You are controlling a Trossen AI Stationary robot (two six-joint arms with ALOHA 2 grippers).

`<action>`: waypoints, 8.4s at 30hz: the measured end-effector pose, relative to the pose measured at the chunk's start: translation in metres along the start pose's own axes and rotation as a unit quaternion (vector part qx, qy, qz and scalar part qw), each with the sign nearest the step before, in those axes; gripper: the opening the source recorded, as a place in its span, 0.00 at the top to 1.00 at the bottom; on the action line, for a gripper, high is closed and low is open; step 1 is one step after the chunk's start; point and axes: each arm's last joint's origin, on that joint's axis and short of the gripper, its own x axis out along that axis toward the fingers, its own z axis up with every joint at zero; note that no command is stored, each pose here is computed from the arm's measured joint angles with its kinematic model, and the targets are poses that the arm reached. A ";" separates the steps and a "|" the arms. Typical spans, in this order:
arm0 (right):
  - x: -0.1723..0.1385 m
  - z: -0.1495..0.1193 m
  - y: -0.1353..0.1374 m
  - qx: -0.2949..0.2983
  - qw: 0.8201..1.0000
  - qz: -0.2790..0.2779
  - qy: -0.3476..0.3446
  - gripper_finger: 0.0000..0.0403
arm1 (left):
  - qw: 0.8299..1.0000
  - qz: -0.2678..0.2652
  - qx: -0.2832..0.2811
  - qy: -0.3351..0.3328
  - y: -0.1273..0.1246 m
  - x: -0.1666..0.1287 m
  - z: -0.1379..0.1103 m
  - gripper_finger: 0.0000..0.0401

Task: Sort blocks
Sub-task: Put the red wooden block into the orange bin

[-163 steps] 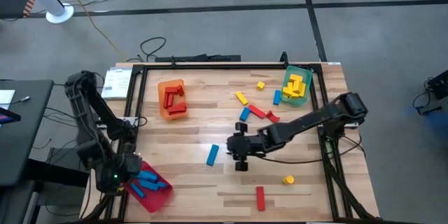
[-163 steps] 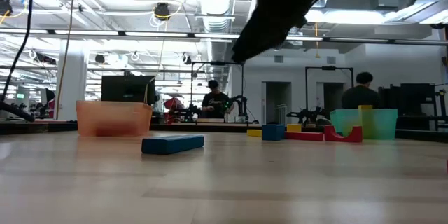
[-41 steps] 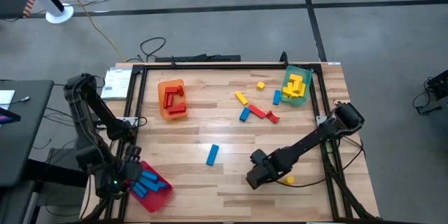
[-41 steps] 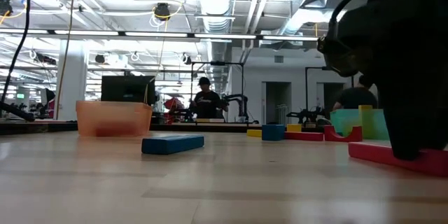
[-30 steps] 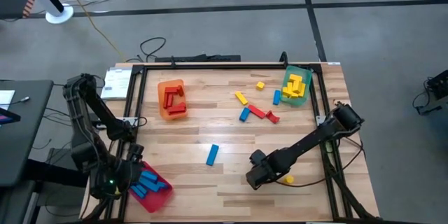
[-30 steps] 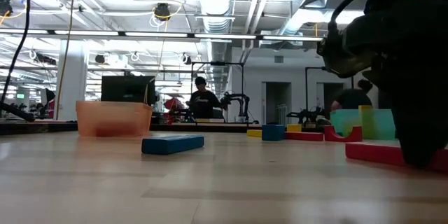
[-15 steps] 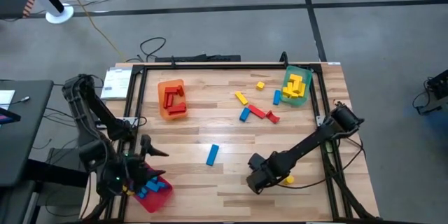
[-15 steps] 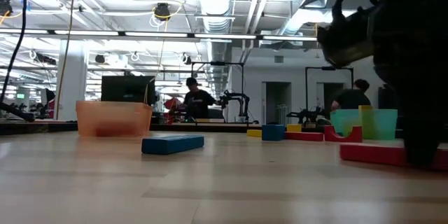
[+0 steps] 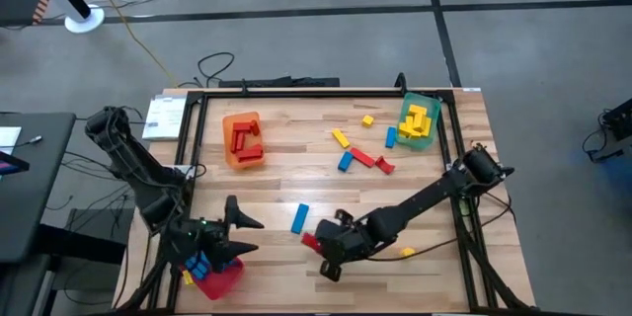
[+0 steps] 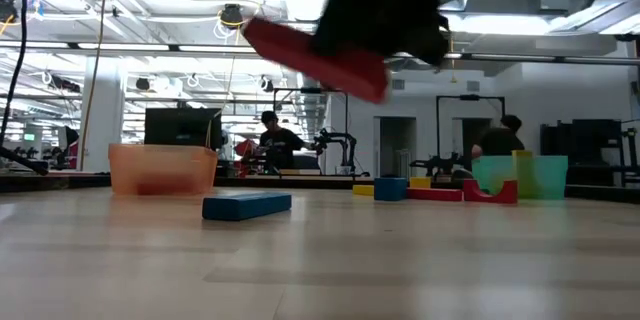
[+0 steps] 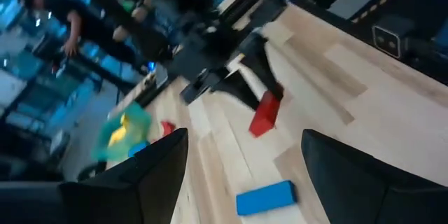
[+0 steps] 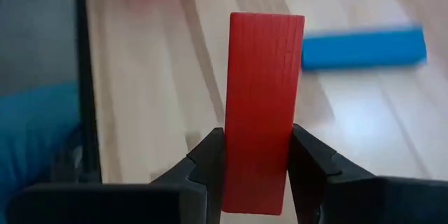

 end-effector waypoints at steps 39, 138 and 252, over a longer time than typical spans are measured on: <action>-0.012 0.070 0.002 -0.100 0.971 0.193 -0.102 0.68 | 0.982 -0.091 0.157 -0.053 0.008 0.068 -0.010 0.45; -0.064 -0.072 0.000 -0.003 0.938 -0.347 0.015 0.31 | 0.834 0.143 -0.274 0.457 0.171 0.022 -0.178 0.44; -0.067 0.000 -0.281 0.052 0.977 -0.195 0.074 0.35 | 0.936 -0.291 -0.138 0.142 0.011 0.136 -0.065 0.55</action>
